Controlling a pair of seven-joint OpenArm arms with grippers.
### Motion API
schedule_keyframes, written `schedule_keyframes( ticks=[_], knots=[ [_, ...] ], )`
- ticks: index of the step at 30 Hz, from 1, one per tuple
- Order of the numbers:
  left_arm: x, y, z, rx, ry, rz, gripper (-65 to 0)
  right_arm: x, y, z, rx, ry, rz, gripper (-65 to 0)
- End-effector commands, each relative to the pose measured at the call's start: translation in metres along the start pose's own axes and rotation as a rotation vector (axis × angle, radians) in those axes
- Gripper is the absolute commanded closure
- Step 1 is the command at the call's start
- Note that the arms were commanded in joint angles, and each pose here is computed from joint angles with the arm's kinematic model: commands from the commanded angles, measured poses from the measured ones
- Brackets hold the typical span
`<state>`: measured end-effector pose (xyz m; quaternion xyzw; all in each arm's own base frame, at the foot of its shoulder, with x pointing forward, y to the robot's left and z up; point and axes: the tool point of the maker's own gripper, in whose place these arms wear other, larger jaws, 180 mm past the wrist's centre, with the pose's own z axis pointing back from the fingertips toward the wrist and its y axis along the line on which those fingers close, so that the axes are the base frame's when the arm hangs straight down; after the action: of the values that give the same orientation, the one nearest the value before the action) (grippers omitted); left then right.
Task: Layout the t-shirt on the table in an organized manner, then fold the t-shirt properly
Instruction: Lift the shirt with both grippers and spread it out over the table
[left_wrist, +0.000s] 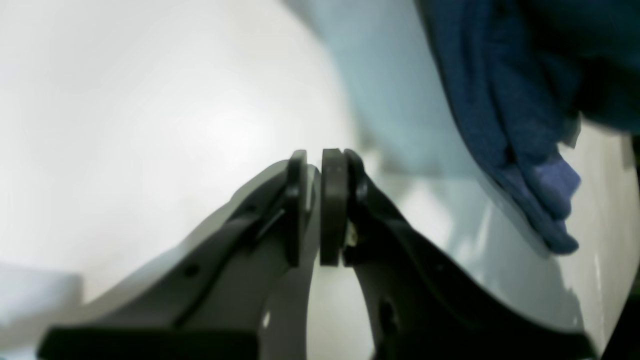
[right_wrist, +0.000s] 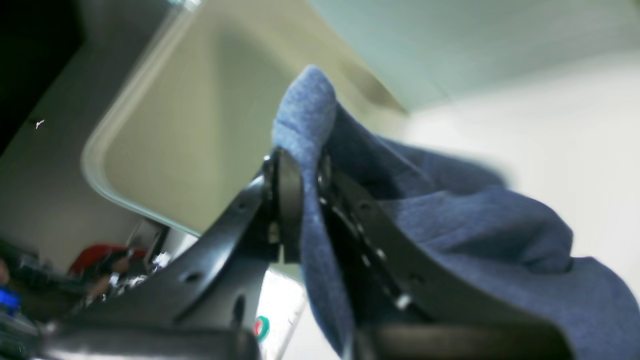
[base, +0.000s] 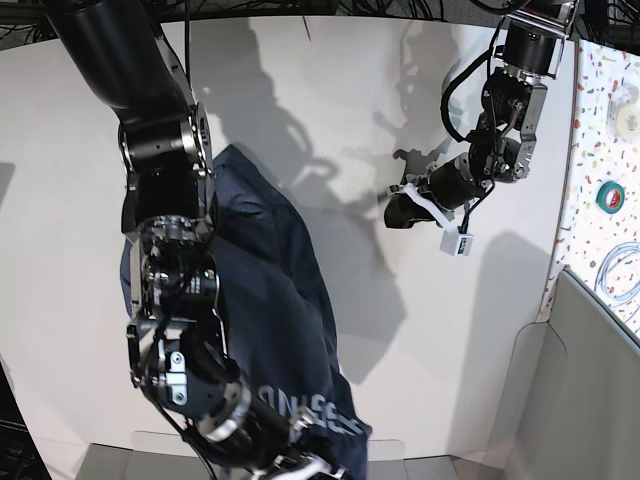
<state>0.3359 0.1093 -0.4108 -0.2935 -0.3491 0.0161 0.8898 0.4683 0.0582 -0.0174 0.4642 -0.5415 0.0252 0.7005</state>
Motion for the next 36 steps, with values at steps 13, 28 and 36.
schedule_keyframes(
  ticks=[13, 28, 36],
  knots=[
    [0.022, 0.030, 0.019, 0.074, -0.068, 0.031, -4.7, 0.056, 0.185, 0.103, 0.450, -0.215, 0.397, 0.0],
    [-0.010, 0.034, 0.017, 0.082, -0.010, 0.066, -4.7, -0.099, -0.244, 0.304, -0.874, 0.082, 0.217, 0.0],
    [-0.011, 0.027, 0.014, 0.067, -0.011, 0.076, -4.7, -0.129, -0.243, 0.313, -0.866, 0.177, 0.252, -23.8]
  ],
)
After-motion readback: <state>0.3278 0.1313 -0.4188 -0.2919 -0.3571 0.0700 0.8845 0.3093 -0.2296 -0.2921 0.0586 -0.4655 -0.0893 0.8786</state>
